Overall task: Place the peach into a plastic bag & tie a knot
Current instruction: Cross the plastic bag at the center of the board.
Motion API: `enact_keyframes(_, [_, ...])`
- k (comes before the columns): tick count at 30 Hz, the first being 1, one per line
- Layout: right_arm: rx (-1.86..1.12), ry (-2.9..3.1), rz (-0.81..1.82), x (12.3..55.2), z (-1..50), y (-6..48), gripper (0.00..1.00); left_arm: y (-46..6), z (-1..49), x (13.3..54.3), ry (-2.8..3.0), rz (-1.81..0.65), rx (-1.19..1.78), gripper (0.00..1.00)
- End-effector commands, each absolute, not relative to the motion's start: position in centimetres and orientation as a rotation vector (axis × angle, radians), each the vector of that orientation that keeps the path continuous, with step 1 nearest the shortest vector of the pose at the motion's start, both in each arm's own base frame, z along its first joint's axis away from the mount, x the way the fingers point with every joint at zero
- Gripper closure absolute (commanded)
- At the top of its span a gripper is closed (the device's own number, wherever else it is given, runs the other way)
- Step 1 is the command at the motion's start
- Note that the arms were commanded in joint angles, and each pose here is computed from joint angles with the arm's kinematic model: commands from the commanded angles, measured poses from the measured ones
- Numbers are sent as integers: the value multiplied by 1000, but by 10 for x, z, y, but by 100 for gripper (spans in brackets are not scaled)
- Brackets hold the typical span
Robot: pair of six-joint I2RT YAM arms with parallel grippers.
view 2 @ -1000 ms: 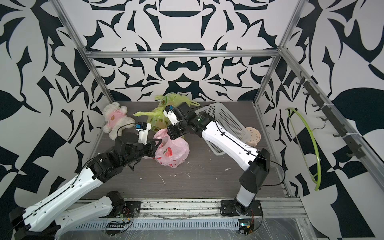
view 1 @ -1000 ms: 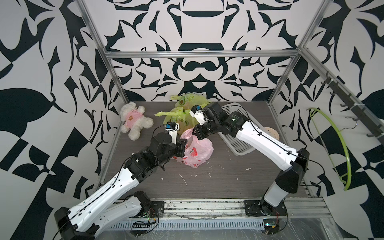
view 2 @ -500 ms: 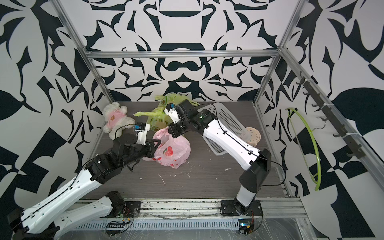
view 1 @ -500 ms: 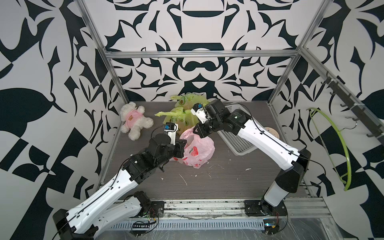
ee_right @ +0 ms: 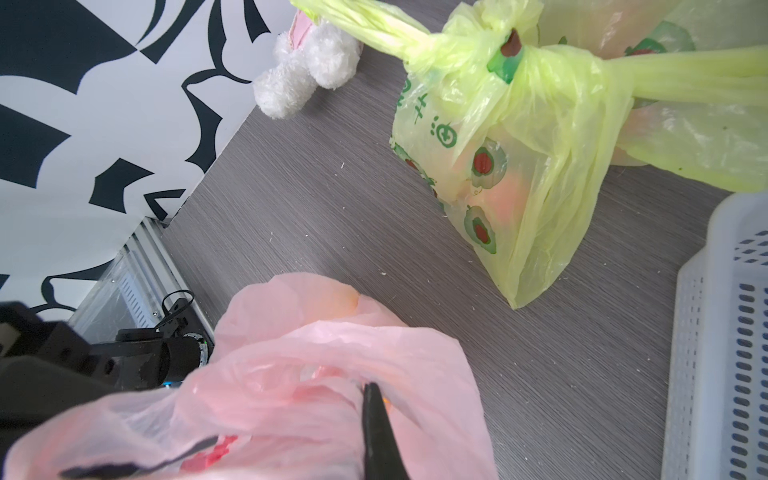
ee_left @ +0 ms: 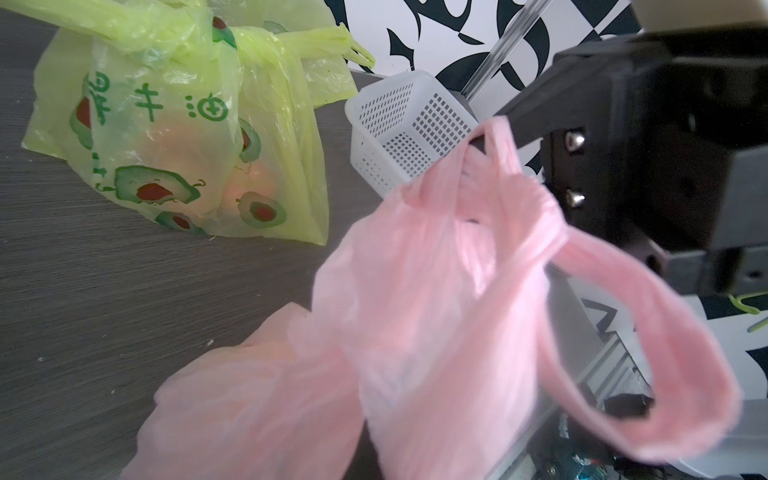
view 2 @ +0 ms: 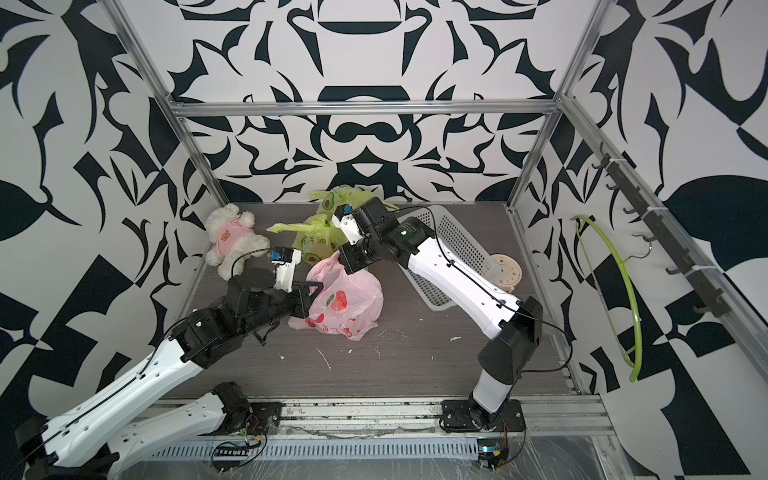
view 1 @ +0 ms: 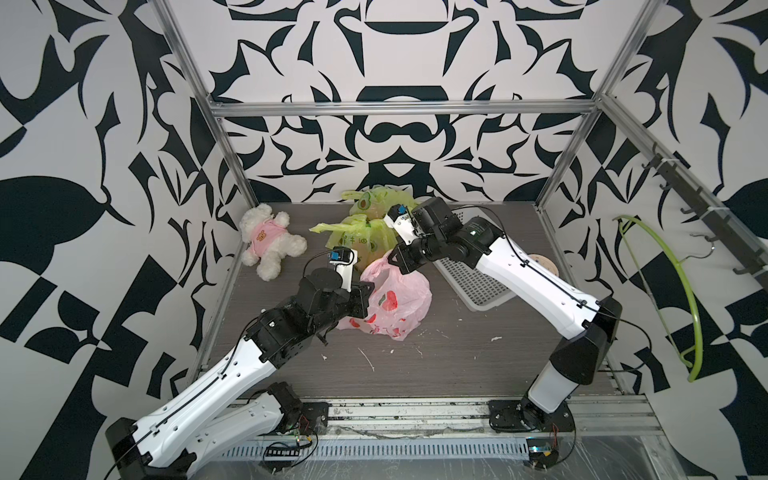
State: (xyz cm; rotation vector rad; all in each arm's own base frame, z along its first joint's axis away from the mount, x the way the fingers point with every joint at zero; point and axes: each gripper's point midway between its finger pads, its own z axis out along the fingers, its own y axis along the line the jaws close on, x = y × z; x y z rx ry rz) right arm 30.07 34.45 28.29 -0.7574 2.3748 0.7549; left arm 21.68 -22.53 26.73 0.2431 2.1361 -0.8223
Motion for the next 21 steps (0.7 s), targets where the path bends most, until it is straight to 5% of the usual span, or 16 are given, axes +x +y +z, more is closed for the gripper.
enact_keyframes(1, [-648, 2266, 709, 320, 313, 337, 100, -229, 251, 207, 2184, -845, 278, 100])
enact_keyframes(19, [-445, 1850, 1289, 310, 399, 354, 100, -259, 251, 223, 2056, -978, 223, 100])
enact_keyframes(21, [-439, 1815, 1371, 309, 405, 351, 100, -259, 249, 223, 2046, -994, 204, 93])
